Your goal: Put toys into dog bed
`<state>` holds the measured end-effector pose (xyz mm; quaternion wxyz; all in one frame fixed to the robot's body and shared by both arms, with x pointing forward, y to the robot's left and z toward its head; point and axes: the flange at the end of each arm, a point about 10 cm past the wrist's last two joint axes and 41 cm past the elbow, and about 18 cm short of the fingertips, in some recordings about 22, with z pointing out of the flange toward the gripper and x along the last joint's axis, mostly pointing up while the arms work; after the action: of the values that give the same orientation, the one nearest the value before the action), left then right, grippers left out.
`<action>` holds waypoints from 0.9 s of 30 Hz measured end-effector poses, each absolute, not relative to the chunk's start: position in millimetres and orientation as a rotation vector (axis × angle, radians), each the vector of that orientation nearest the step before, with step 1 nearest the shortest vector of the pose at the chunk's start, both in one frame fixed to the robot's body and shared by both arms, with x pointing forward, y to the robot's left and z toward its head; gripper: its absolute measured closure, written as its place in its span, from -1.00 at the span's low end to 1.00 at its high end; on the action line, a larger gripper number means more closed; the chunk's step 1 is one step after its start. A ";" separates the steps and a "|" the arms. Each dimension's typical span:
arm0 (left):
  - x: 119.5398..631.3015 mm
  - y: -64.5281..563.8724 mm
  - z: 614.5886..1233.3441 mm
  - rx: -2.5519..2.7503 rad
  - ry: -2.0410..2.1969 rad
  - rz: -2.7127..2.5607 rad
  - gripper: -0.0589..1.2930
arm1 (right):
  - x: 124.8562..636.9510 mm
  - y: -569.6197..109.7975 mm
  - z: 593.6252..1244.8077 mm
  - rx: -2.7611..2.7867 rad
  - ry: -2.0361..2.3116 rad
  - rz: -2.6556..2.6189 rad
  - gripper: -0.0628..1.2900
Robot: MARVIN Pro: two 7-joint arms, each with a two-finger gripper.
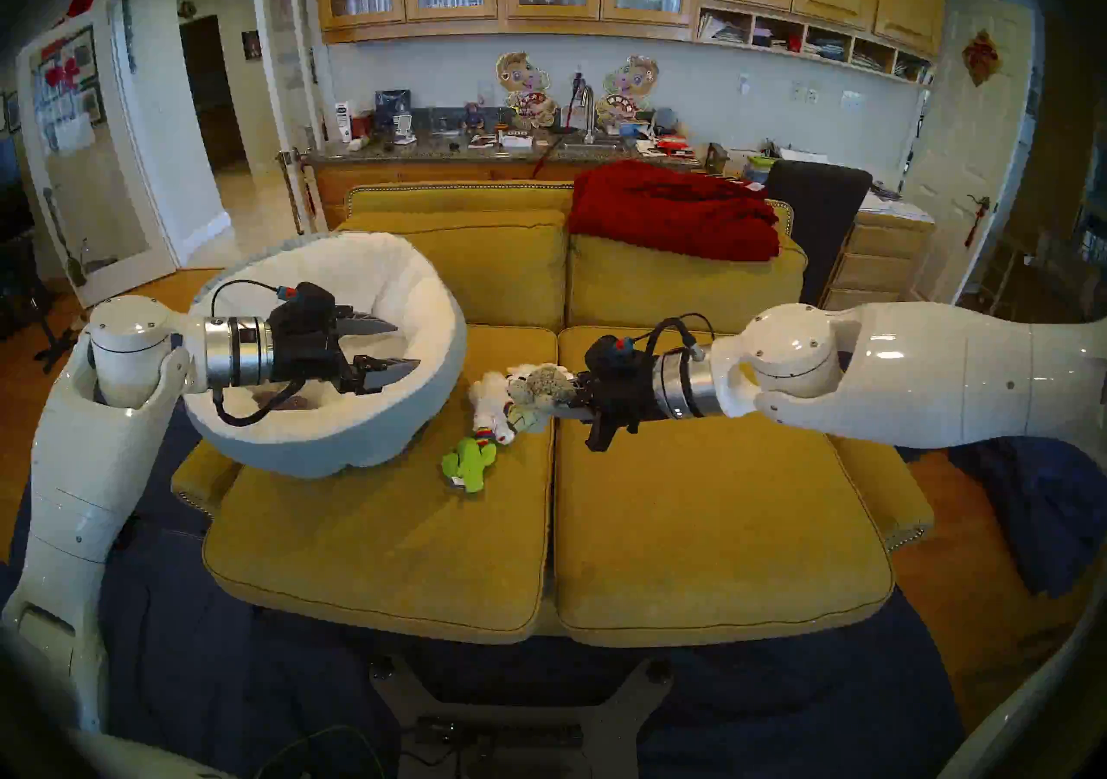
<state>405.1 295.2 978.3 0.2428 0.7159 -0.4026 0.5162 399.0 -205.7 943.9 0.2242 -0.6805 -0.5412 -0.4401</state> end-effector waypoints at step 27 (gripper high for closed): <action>379.0 247.9 970.1 1.676 -1.259 1.216 -0.91 | 353.4 -224.5 991.7 -1.964 -1.440 -1.244 0.87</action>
<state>379.0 247.9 970.1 0.3513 0.6475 -0.4865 0.4697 353.4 -224.5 991.7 0.2022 -0.7033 -0.5158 -0.4454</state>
